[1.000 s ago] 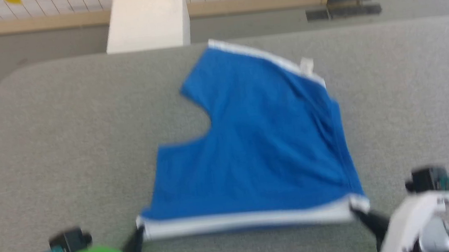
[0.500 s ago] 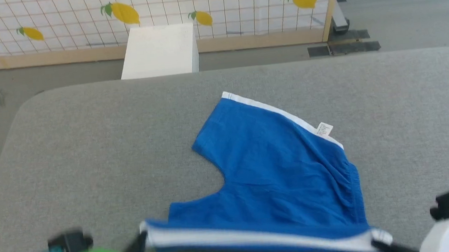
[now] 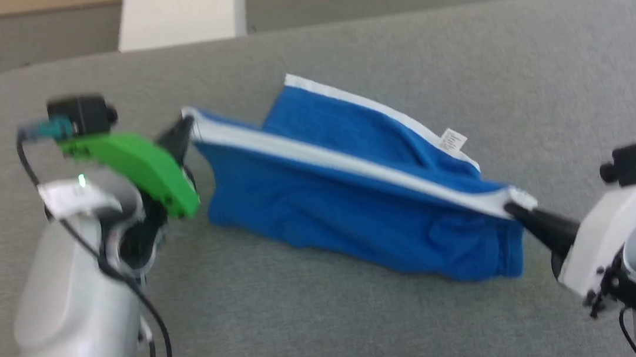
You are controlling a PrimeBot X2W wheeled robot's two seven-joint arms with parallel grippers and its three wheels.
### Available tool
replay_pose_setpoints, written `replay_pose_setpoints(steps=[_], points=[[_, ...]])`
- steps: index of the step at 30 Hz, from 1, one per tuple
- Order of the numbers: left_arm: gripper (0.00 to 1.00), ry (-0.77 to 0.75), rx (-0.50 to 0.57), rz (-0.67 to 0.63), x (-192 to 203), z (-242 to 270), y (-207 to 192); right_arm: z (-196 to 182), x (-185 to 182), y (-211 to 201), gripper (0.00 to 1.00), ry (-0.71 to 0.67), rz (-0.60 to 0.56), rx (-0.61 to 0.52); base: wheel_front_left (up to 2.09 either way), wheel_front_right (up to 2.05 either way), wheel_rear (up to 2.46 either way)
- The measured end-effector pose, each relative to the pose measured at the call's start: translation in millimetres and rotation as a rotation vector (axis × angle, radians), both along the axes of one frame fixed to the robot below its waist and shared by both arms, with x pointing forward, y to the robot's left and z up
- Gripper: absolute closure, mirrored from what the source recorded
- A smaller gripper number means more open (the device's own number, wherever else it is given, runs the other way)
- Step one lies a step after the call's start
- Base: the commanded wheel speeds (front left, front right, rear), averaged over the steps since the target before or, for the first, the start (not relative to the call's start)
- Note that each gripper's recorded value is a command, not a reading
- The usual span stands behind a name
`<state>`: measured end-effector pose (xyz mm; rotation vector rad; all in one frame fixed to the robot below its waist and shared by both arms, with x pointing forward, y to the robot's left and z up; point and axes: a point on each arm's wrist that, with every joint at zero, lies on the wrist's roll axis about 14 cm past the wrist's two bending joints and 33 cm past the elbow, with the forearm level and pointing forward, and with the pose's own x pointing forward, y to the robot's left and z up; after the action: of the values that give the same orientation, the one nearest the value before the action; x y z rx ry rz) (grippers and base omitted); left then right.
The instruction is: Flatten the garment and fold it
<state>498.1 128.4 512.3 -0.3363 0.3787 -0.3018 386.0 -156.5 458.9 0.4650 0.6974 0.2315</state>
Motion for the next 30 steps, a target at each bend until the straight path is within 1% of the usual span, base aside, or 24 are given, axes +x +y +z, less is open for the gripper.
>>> replay_pose_setpoints(steps=[4,10,16,22,23,24,25,26,27,28,30], points=[[1.00,0.006,0.029,-0.050,37,-8,-17,-11,18,-6,1.00,0.007,-0.028,-0.005,0.00,0.00,0.00],[1.00,0.073,0.064,-0.116,72,-43,-44,-34,30,-18,1.00,0.041,-0.075,-0.015,0.00,0.00,0.00],[1.00,0.144,0.066,-0.153,94,-80,-65,-54,32,-23,1.00,0.077,-0.091,-0.030,0.00,0.00,0.00],[1.00,0.196,0.049,-0.186,105,-111,-87,-71,27,-20,1.00,0.112,-0.085,-0.031,0.00,0.00,0.00],[1.00,0.208,0.050,-0.190,105,-118,-89,-72,27,-18,0.78,0.112,-0.083,-0.028,0.00,0.00,0.00],[1.00,0.220,0.049,-0.194,106,-123,-92,-72,27,-18,0.27,0.110,-0.082,-0.028,0.00,0.00,0.00],[1.00,0.225,0.047,-0.196,106,-126,-94,-72,27,-17,0.00,0.106,-0.084,-0.023,0.00,0.00,0.00],[1.00,0.230,0.043,-0.197,108,-129,-96,-71,28,-17,0.00,0.092,-0.092,-0.015,0.00,0.00,0.00],[0.81,0.224,0.035,-0.193,110,-129,-97,-69,30,-17,0.00,0.078,-0.100,-0.002,0.00,0.00,0.00],[0.00,0.216,0.029,-0.189,113,-128,-98,-67,31,-17,0.00,0.067,-0.104,0.005,0.00,0.00,0.00],[0.00,0.202,0.011,-0.187,115,-124,-101,-61,33,-19,0.00,0.037,-0.117,0.003,0.00,0.00,0.00]])
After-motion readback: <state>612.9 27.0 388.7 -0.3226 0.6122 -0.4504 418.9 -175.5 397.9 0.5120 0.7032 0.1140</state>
